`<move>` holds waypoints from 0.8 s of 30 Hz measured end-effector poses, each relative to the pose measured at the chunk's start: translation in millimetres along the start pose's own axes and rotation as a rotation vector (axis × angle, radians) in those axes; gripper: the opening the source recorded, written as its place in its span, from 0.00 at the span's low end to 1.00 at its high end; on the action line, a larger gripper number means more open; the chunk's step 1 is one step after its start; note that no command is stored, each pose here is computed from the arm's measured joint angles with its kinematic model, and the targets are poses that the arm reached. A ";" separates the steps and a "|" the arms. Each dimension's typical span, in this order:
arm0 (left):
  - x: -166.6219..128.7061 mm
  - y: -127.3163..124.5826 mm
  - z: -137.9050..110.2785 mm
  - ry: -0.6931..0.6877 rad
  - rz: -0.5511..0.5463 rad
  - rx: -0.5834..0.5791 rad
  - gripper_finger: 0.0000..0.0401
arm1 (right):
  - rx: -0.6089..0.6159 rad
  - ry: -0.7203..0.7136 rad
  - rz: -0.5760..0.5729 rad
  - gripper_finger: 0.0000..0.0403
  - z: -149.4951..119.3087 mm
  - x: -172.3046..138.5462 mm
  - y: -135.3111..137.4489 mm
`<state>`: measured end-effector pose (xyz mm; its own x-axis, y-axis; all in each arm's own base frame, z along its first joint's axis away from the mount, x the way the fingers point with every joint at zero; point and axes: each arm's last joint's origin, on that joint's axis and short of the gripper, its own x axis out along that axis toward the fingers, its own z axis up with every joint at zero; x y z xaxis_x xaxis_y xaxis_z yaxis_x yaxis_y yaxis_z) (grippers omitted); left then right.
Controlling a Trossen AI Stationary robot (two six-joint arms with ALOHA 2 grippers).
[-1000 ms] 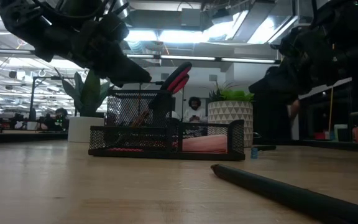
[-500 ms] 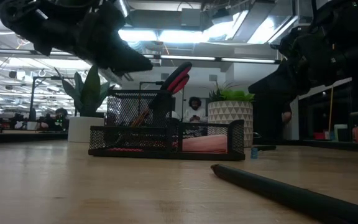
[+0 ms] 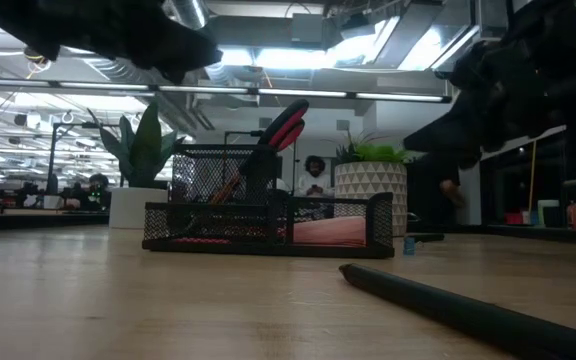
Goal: Pick and place office supplies into organizer
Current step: Put the top black pen into the desk organizer
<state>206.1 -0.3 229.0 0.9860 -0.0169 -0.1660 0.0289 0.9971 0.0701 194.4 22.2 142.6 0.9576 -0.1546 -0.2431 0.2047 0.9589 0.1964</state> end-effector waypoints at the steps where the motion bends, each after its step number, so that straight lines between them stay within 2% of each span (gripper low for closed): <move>1: -2.9 -0.5 -0.2 0.014 -0.003 0.000 0.28 | -0.012 0.001 0.005 0.01 -0.3 -0.3 0.9; 5: -11.3 -0.2 -3.5 0.081 0.018 0.001 0.28 | -0.031 0.012 0.009 0.01 -1.5 -0.6 2.0; 10: -14.2 6.0 -9.7 0.160 0.170 0.010 0.28 | 0.024 0.028 0.004 0.01 -3.1 -0.6 1.5; 13: -14.7 10.3 -10.9 0.174 0.239 0.011 0.28 | 0.014 0.036 0.001 0.03 -3.9 -0.6 1.2; 19: -15.6 15.5 -13.3 0.198 0.272 0.006 0.27 | -0.073 0.029 -0.019 0.07 -3.6 -0.6 0.6; 24: -17.8 19.7 -21.4 0.280 0.290 -0.008 0.28 | -0.119 0.021 -0.057 0.11 -3.1 -0.4 -1.0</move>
<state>185.6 21.3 212.2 0.8700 0.2847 -0.4025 -0.2459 0.9582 0.1462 193.2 22.0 139.5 0.9404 -0.2054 -0.2710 0.2315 0.9705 0.0679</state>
